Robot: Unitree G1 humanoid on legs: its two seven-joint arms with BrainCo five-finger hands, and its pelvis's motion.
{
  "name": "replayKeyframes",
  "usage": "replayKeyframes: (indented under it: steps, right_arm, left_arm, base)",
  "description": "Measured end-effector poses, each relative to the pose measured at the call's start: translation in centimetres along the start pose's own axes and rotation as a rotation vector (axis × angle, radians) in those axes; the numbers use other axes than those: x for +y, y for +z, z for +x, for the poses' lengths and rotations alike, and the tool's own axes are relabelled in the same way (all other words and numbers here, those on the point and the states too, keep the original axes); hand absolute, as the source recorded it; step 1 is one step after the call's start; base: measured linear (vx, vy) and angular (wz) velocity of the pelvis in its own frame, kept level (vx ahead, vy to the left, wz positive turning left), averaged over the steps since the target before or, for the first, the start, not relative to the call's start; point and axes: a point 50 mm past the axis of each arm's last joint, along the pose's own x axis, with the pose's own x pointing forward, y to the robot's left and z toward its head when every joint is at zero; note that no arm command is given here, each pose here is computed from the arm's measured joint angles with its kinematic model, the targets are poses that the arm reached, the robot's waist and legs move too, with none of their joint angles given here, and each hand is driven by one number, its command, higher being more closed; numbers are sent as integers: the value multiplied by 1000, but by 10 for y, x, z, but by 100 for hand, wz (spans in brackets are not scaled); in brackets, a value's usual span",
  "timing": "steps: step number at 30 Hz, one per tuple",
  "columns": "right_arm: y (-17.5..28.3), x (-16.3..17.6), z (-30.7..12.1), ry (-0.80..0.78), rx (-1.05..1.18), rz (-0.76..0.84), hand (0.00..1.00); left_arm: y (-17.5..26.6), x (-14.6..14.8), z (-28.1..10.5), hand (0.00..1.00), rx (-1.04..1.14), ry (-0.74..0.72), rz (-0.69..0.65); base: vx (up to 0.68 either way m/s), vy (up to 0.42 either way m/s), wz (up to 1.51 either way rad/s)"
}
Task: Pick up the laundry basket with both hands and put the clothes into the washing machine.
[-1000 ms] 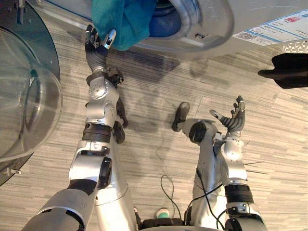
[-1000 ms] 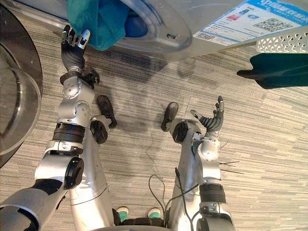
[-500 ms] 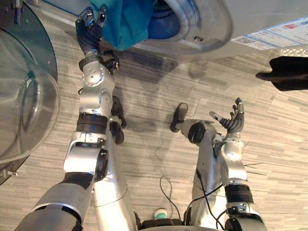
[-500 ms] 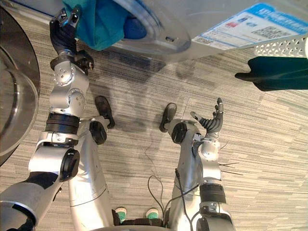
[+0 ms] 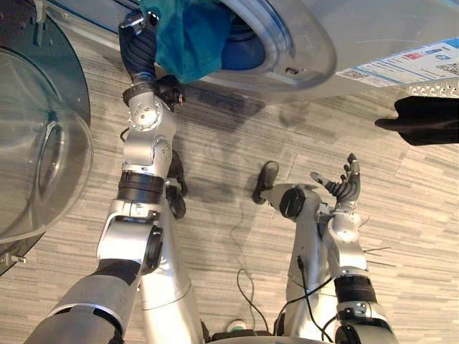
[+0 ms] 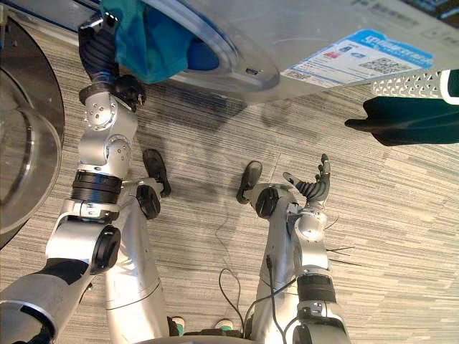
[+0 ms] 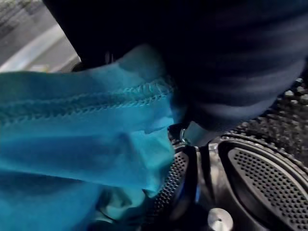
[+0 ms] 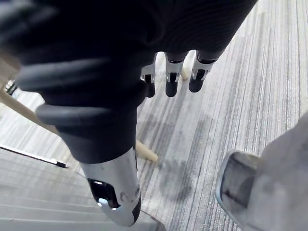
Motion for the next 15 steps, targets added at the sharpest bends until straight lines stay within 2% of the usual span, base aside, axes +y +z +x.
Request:
replayKeyframes:
  steps: [7, 10, 11, 12, 15]
  right_arm:
    - [-1, 5, -2, 24, 9, 14, 0]
    - [-1, 6, -3, 28, 7, 15, 0]
    - [-1, 6, -3, 28, 4, 15, 0]
    - [-1, 5, -3, 27, 2, 15, 0]
    - [-3, 3, -6, 26, -12, 14, 0]
  left_arm:
    - [66, -16, 28, 100, -213, -17, -16]
    - [96, -18, 36, 100, -336, 19, 68]
    - [106, -18, 38, 0, -384, 44, 110]
    - [111, -19, 39, 0, -406, 52, 129]
    - [135, -22, 42, 0, -539, 85, 335]
  base:
    - [29, 27, -16]
    - [1, 48, -30]
    - [-12, 55, -28]
    - [-24, 66, -23]
    - [-30, 68, -26]
